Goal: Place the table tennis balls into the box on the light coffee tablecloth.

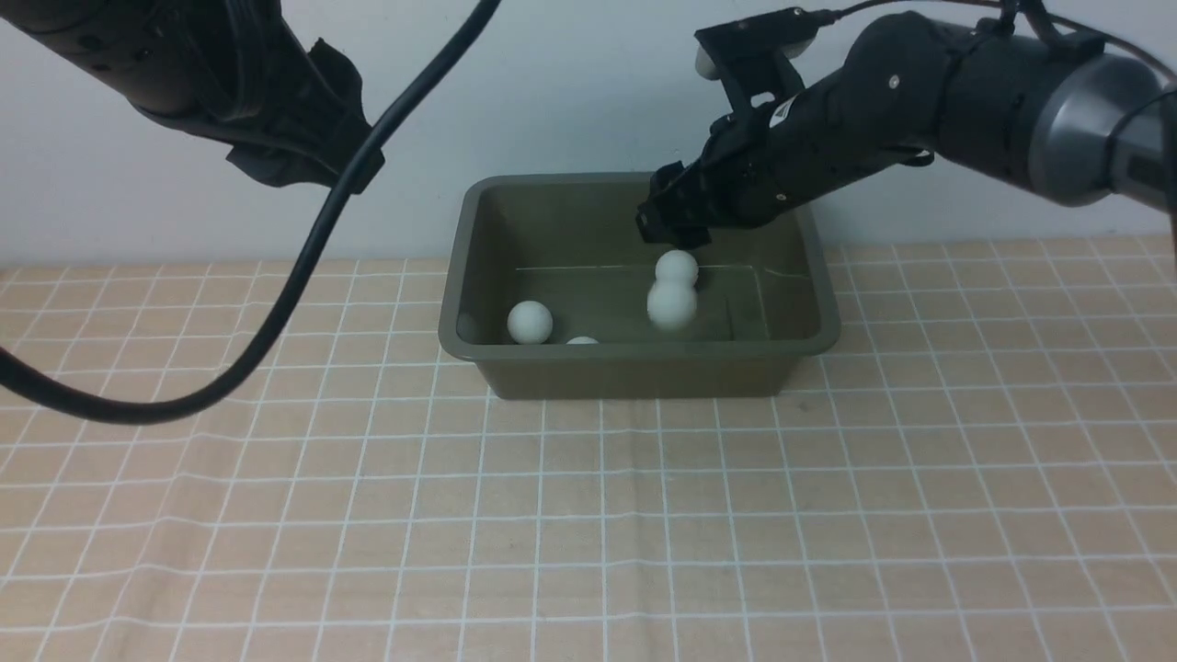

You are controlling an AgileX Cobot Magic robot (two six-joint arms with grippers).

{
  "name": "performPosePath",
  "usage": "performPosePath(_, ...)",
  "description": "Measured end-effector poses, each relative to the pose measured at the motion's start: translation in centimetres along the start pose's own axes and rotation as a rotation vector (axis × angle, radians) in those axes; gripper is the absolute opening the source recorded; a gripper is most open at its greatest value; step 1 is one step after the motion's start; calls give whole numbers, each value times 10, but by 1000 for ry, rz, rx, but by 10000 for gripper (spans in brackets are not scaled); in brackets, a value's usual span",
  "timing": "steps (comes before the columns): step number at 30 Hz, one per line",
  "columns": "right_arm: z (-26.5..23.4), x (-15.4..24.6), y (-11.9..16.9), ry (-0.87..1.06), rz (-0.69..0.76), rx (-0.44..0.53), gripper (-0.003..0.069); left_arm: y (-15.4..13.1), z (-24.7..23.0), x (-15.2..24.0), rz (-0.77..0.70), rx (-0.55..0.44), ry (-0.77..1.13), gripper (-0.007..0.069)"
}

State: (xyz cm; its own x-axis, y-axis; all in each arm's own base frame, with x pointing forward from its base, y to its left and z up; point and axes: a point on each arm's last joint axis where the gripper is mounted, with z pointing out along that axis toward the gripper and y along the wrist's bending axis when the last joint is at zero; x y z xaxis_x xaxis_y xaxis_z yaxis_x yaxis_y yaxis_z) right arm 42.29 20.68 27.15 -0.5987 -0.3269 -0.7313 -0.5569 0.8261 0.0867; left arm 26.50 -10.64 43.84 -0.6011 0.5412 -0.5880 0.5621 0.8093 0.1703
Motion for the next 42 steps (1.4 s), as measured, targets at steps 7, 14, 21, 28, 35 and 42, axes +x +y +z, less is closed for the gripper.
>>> performPosePath(7,-36,-17,-4,-70,-72,71,470,0,0,-1,0,-4,-12,377)
performPosePath(14,-166,-54,-8,-300,-159,291,470,1,0,-3,0,-11,-37,377)
performPosePath(21,-305,-45,-5,-419,-192,567,470,2,-1,-12,-6,-23,-131,377)
performPosePath(28,-391,-4,19,-484,-151,572,465,3,-2,-16,-8,-33,-180,377)
performPosePath(35,-382,72,36,-431,-211,457,428,4,-2,-19,-10,-39,-213,377)
performPosePath(42,-347,161,42,-411,-170,391,422,3,-2,-21,-18,-26,-228,377)
